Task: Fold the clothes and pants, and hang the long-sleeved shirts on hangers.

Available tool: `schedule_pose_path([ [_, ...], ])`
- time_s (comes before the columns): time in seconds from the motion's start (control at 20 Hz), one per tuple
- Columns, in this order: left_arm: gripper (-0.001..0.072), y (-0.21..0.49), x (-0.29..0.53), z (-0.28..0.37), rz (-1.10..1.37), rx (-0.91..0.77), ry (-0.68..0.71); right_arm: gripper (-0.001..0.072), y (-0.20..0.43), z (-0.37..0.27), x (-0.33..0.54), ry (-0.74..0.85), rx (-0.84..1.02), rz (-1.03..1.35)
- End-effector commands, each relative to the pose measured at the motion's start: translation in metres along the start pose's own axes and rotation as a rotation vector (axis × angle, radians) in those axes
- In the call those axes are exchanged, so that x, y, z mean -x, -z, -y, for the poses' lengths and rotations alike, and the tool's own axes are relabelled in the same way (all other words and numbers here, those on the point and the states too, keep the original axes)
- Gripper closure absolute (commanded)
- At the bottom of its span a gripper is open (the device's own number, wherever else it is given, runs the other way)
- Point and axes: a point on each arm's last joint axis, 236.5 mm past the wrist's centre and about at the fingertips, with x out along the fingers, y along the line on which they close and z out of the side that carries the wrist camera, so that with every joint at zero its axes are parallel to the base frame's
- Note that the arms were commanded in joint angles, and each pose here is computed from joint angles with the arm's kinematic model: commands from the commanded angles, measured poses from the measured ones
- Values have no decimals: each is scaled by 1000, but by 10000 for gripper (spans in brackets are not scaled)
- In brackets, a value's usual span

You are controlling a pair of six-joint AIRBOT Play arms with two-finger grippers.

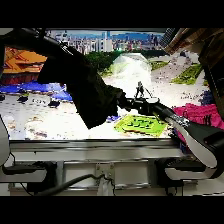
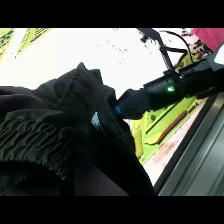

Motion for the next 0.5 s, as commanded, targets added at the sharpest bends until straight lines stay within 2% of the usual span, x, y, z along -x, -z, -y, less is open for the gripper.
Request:
schedule_pose_path([
  [0.0,703,-2,5,2,11,12,-6,696,-11,-39,1,-82,82,1],
  [0.1,703,-16,18,1,76,0,-42,696,-19,-79,21,-164,182,13],
  [0.25,703,-61,72,5,295,-29,-156,696,-44,-157,89,-259,433,121],
  [0.45,703,-87,176,29,522,-89,-362,696,-76,-247,238,-262,773,437],
])
